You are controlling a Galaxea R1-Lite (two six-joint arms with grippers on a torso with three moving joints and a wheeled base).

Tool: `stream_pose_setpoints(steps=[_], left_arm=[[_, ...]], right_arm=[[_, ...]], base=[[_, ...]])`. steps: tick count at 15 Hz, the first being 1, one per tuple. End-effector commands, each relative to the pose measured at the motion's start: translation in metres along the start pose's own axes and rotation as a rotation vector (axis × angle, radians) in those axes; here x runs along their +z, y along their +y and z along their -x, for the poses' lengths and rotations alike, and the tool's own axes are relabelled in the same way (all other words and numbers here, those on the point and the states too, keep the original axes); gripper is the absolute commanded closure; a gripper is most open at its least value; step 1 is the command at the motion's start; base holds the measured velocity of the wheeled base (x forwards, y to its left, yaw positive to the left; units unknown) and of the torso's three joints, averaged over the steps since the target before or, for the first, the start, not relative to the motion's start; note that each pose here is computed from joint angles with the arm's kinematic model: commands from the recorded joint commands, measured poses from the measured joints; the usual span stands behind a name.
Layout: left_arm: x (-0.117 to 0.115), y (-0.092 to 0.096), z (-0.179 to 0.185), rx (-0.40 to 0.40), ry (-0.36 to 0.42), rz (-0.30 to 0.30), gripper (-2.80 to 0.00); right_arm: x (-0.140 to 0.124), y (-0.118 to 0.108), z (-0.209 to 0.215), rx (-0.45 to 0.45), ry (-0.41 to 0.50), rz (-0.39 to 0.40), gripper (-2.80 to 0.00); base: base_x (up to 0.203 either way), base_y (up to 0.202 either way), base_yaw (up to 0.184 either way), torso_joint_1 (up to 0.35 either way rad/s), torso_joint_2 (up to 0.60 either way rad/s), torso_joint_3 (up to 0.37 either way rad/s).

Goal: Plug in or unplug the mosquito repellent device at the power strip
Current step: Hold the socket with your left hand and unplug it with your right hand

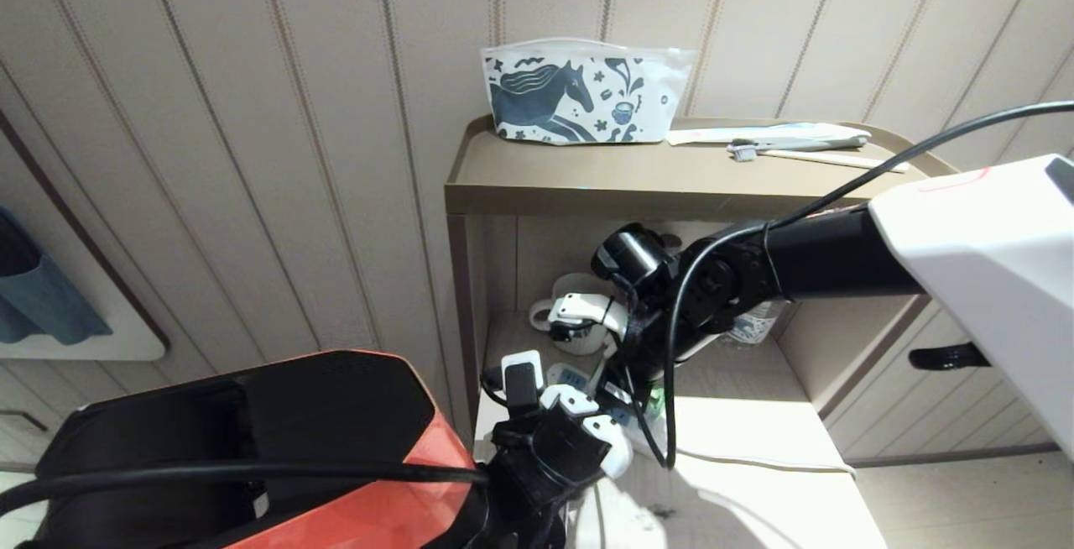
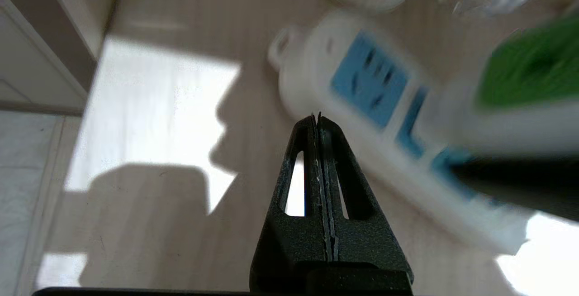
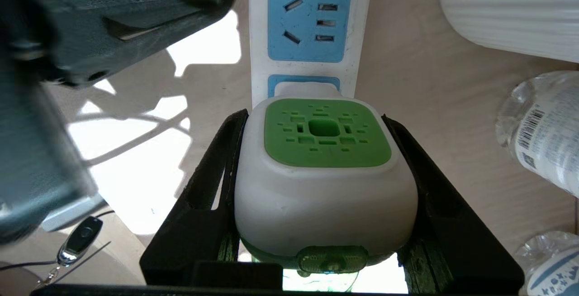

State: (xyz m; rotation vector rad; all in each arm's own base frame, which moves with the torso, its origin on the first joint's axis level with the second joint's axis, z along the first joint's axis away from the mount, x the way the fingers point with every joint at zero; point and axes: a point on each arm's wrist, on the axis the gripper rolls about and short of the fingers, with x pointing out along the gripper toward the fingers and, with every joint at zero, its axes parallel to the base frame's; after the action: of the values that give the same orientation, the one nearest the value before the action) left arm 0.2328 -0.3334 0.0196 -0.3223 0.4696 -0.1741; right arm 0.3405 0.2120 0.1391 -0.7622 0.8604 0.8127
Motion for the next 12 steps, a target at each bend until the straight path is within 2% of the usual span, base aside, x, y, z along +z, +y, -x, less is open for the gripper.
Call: stream_pose_setpoints(steps=[1,12], left_arm=[[0.015,-0.002,0.003,-0.007,-0.032,0.032,0.0],[0.002,-0.006,-0.006,-0.014,-0.013,0.018,0.0]], right_arm=[[-0.001,0.001,0.0,0.005,0.006,0.003,0.0],[-0.008,0.011,-0.008,0.044,0.037,0.015,0.0]], base=[[0.0,0.0,0.0,0.0,0.0,0.0],[0.0,0.0,0.0,0.0,0.0,0.0]])
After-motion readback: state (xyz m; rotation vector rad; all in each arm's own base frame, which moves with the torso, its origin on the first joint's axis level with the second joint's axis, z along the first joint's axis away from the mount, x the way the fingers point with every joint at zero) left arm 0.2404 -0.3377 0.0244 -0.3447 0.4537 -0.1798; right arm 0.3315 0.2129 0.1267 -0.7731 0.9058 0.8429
